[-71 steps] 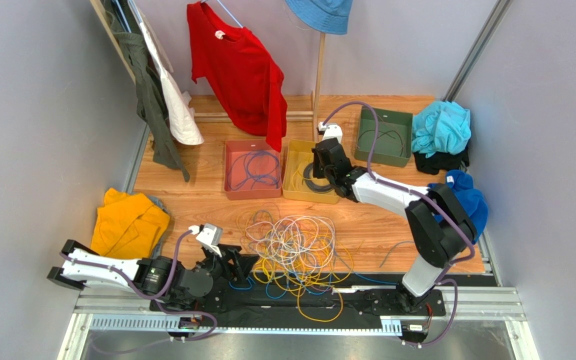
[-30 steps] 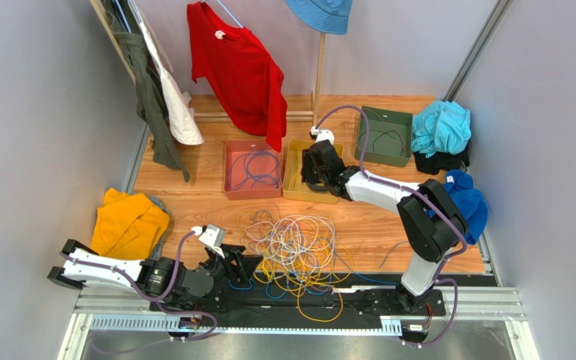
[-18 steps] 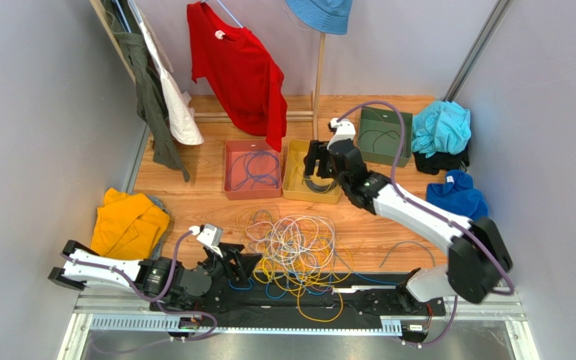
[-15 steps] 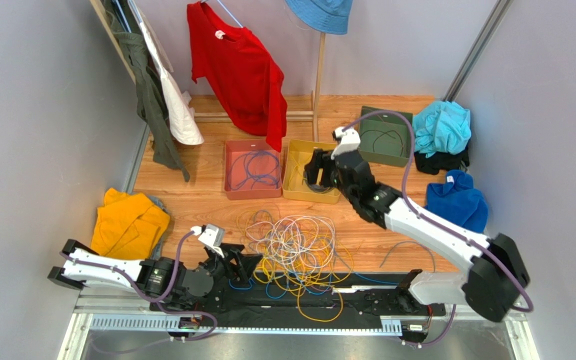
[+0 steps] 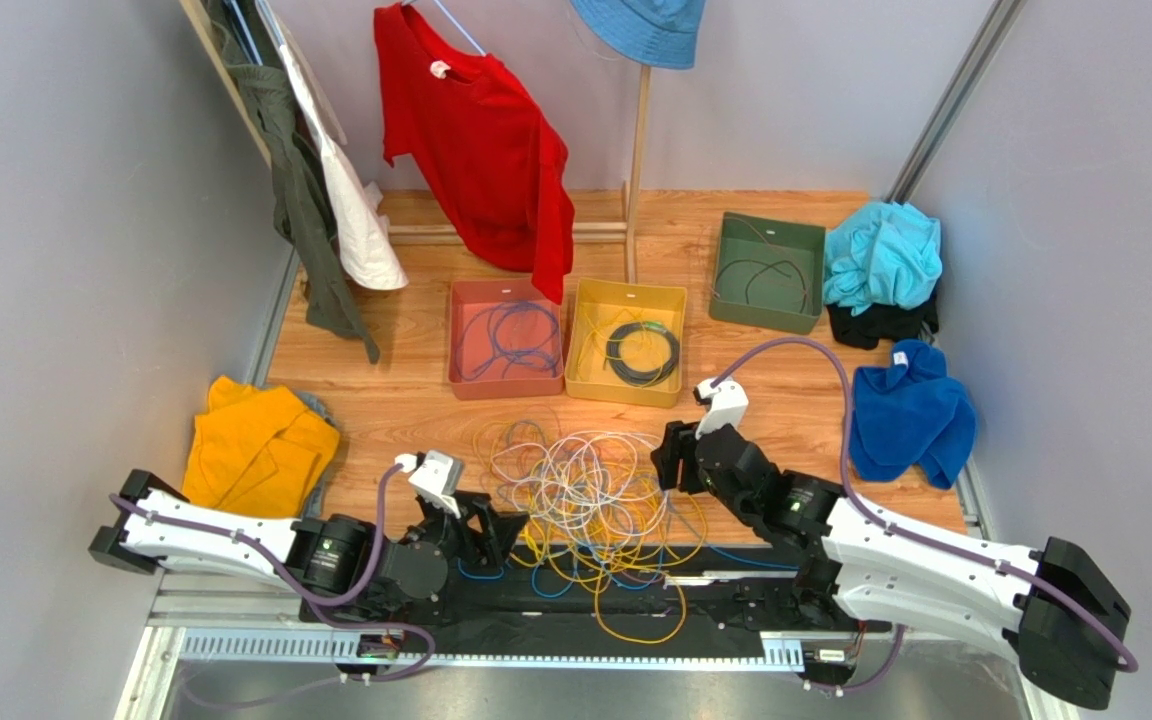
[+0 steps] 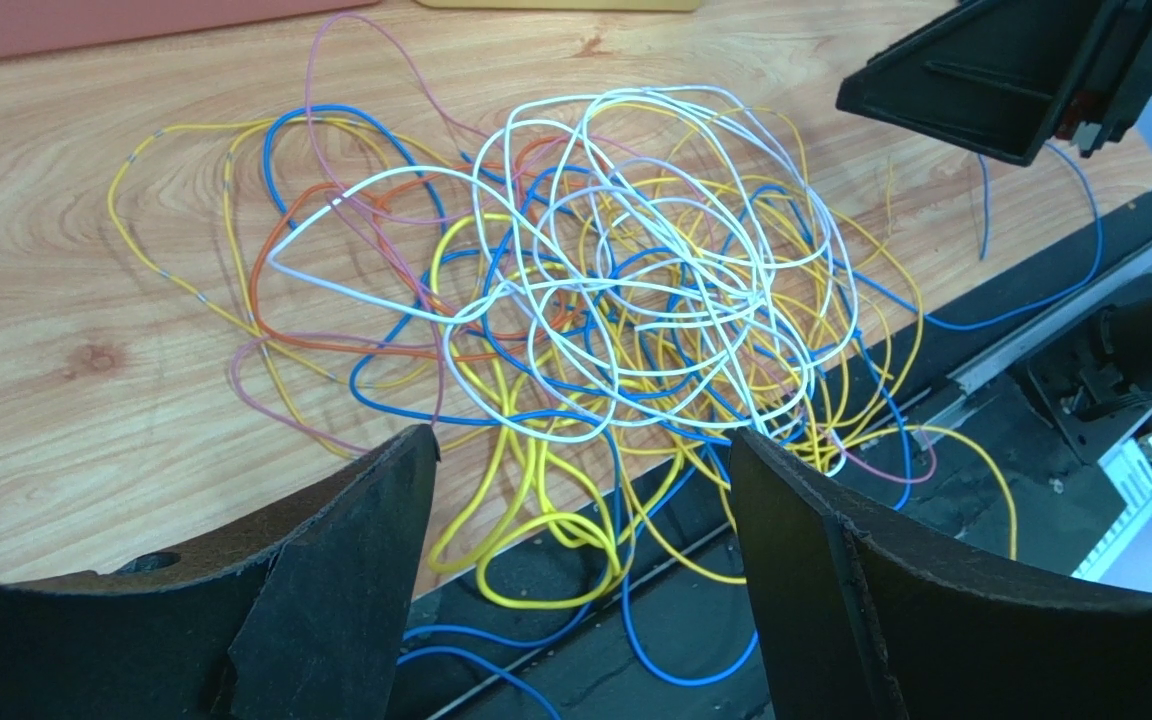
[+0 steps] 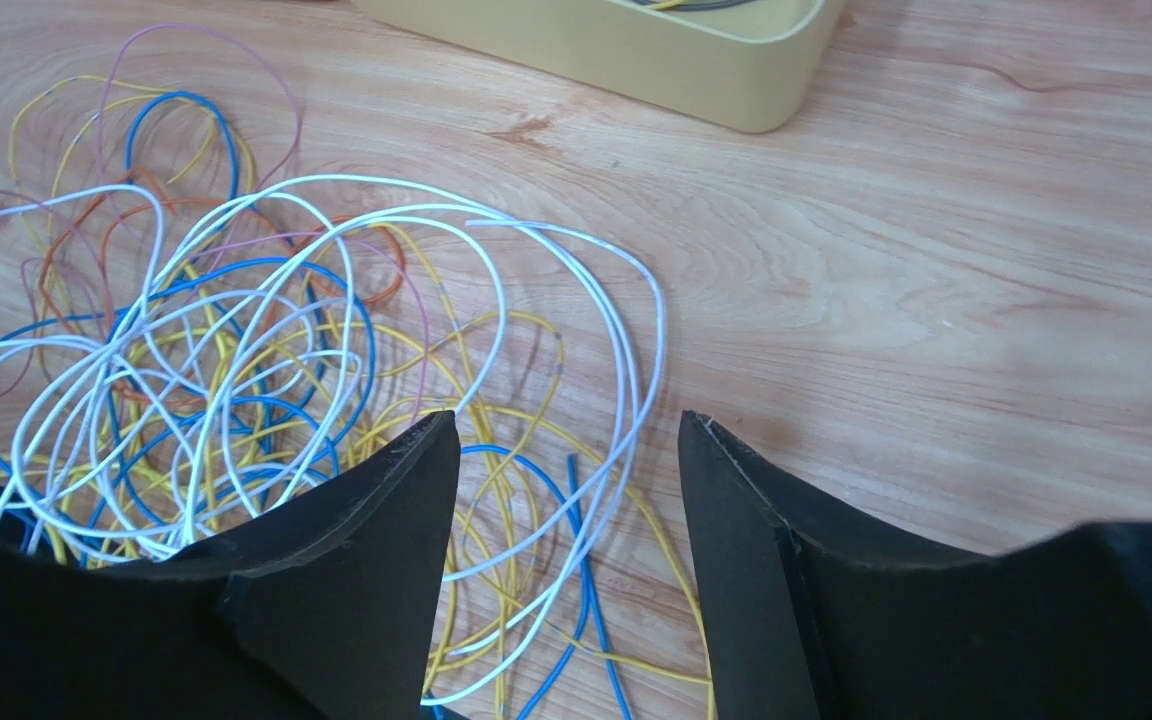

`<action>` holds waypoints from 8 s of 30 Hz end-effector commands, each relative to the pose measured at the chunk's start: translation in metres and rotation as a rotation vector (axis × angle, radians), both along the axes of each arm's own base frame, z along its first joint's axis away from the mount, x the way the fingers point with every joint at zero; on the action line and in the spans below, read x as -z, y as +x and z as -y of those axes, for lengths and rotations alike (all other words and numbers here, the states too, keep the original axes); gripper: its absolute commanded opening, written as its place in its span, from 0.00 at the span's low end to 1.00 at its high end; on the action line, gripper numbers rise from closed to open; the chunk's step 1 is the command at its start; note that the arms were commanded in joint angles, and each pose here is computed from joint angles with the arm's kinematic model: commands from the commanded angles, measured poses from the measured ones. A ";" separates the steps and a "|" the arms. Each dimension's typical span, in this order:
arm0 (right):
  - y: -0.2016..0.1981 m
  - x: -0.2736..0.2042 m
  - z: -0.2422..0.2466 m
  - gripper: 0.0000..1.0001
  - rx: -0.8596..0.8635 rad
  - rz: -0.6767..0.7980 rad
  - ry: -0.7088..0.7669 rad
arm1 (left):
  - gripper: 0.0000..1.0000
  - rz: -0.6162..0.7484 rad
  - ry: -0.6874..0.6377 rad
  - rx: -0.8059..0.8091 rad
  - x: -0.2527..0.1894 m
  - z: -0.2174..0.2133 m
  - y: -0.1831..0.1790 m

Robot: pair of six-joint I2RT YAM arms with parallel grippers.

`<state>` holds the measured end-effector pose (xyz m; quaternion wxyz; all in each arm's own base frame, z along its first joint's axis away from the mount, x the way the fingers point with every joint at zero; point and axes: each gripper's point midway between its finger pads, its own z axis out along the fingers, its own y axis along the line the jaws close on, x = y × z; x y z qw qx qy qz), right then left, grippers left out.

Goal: Untangle the cables

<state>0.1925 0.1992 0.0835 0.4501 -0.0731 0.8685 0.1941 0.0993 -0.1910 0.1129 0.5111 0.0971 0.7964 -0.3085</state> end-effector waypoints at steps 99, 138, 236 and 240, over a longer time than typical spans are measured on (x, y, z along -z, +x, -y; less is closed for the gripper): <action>-0.081 -0.402 -0.100 0.00 -0.608 0.328 0.534 | 0.99 0.446 -0.346 0.097 -0.155 0.058 0.007; -0.101 -0.397 -0.041 0.00 -0.551 0.341 0.645 | 0.00 0.418 -0.314 0.215 -0.182 0.131 0.045; -0.059 -0.152 0.007 0.51 -0.164 0.151 0.391 | 0.99 -0.246 0.843 0.038 -0.070 0.096 0.302; -0.058 -0.154 0.010 0.51 -0.151 0.158 0.399 | 0.99 -0.223 0.727 0.111 -0.087 0.113 0.290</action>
